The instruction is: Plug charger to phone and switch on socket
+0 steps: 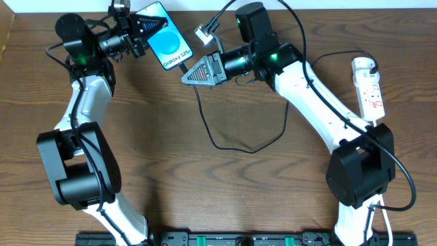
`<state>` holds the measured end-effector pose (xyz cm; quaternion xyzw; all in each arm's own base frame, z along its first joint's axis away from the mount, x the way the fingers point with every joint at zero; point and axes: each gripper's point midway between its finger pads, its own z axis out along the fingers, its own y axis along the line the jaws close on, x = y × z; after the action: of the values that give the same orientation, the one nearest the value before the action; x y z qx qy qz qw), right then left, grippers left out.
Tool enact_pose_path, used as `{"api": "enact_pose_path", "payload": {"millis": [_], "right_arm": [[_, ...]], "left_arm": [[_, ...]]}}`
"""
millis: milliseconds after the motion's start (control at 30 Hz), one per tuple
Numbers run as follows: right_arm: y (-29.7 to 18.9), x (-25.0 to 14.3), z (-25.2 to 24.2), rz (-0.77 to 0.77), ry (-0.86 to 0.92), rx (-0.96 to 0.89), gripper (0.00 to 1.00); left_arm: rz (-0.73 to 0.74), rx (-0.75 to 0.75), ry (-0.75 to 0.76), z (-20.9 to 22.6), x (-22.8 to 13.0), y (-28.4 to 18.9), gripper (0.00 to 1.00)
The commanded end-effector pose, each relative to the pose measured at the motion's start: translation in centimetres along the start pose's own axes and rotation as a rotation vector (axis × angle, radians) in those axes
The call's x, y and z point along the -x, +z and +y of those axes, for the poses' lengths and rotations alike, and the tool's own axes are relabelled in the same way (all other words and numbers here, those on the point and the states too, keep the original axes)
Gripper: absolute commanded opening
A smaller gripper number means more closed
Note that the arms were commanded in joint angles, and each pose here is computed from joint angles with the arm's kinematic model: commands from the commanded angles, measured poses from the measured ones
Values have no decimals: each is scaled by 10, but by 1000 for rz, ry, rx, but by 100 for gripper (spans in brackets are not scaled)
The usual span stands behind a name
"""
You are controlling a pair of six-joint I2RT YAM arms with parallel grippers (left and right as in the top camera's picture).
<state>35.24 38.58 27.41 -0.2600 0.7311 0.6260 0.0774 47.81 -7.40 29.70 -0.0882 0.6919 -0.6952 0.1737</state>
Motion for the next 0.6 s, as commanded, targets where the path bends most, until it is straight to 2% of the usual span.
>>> {"api": "enact_pose_path", "payload": {"millis": [0, 400, 433, 500, 567], "right_arm": [[-2, 14, -9, -63, -19, -76, 1], [-4, 11, -8, -49, 0, -61, 1], [-4, 9, -9, -46, 1, -63, 3], [-5, 3, -14, -27, 1, -78, 15], [-7, -1, -18, -17, 12, -88, 21]], "left_arm": [[170, -7, 43, -9, -35, 20, 8], [171, -7, 33, -9, -35, 21, 7], [169, -6, 33, -9, -35, 20, 7], [161, -5, 33, -9, -33, 17, 7], [153, -4, 33, -9, -31, 13, 7]]}}
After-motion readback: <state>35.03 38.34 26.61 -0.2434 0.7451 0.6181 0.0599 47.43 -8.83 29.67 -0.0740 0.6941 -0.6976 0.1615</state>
